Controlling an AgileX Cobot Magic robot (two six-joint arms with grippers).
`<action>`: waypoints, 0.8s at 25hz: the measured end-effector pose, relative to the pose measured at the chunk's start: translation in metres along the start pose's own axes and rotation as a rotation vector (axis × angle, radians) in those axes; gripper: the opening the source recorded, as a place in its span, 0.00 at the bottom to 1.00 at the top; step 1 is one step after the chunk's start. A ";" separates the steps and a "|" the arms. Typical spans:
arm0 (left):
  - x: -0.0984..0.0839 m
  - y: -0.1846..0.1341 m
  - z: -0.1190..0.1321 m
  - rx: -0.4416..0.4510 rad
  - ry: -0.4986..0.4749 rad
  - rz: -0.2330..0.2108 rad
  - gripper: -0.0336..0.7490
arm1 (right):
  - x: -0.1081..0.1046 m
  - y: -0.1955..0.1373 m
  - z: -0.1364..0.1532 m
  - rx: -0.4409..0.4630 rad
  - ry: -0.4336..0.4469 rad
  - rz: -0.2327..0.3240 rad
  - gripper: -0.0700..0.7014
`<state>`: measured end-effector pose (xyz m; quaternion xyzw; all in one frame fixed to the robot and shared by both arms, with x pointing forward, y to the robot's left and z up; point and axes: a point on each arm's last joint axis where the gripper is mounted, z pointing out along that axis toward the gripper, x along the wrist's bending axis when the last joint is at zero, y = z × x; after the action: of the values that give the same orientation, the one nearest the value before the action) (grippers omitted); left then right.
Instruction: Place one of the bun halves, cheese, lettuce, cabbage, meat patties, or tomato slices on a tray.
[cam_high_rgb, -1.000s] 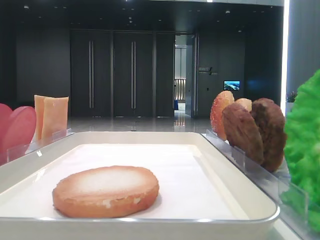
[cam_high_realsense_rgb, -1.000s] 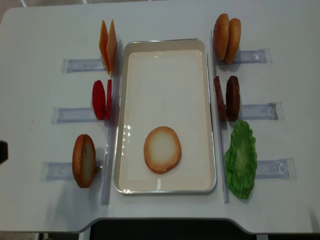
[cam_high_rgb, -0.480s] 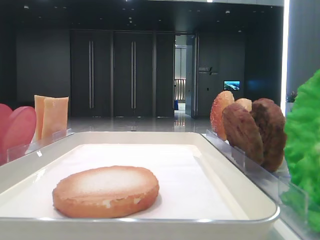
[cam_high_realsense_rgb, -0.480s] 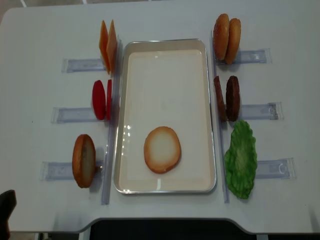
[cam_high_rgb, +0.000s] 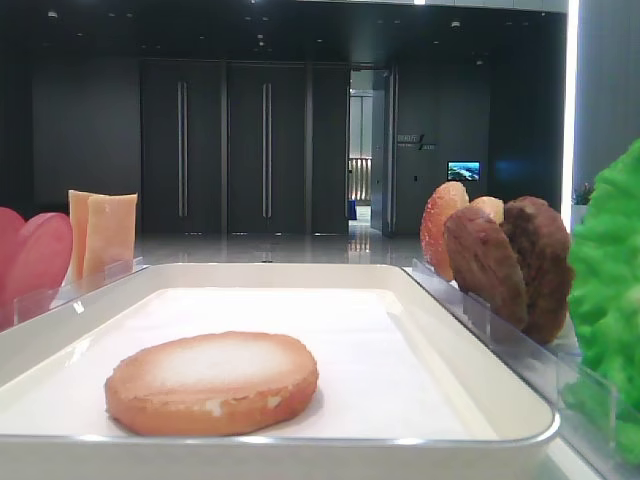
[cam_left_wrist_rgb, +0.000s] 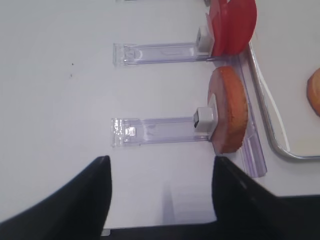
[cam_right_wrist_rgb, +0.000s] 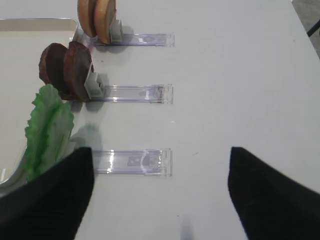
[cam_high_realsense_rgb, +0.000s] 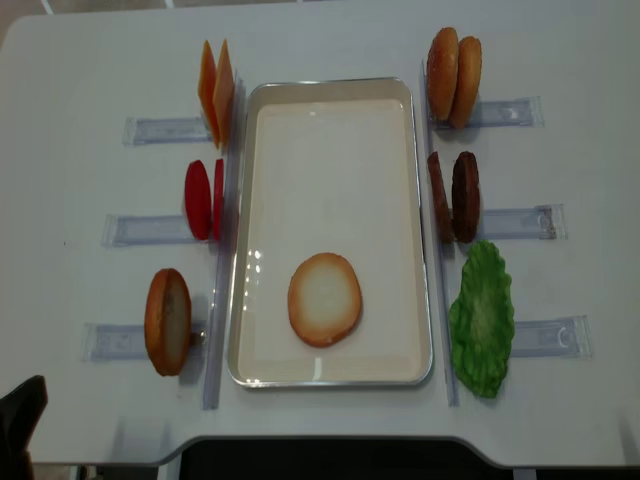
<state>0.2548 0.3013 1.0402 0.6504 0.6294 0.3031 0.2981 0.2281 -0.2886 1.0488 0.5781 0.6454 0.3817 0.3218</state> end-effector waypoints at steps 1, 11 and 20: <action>0.000 0.000 0.000 -0.004 -0.007 0.005 0.66 | 0.000 0.000 0.000 0.000 0.000 0.000 0.78; 0.000 -0.014 -0.017 -0.152 -0.017 0.014 0.64 | 0.000 0.000 0.000 0.000 0.000 0.000 0.78; 0.000 -0.014 -0.017 -0.155 -0.017 0.012 0.58 | 0.000 0.000 0.000 0.000 0.000 0.000 0.78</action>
<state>0.2327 0.3016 1.0404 0.6315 0.5977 0.3473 0.3512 0.2281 -0.2886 1.0488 0.5781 0.6454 0.3817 0.3218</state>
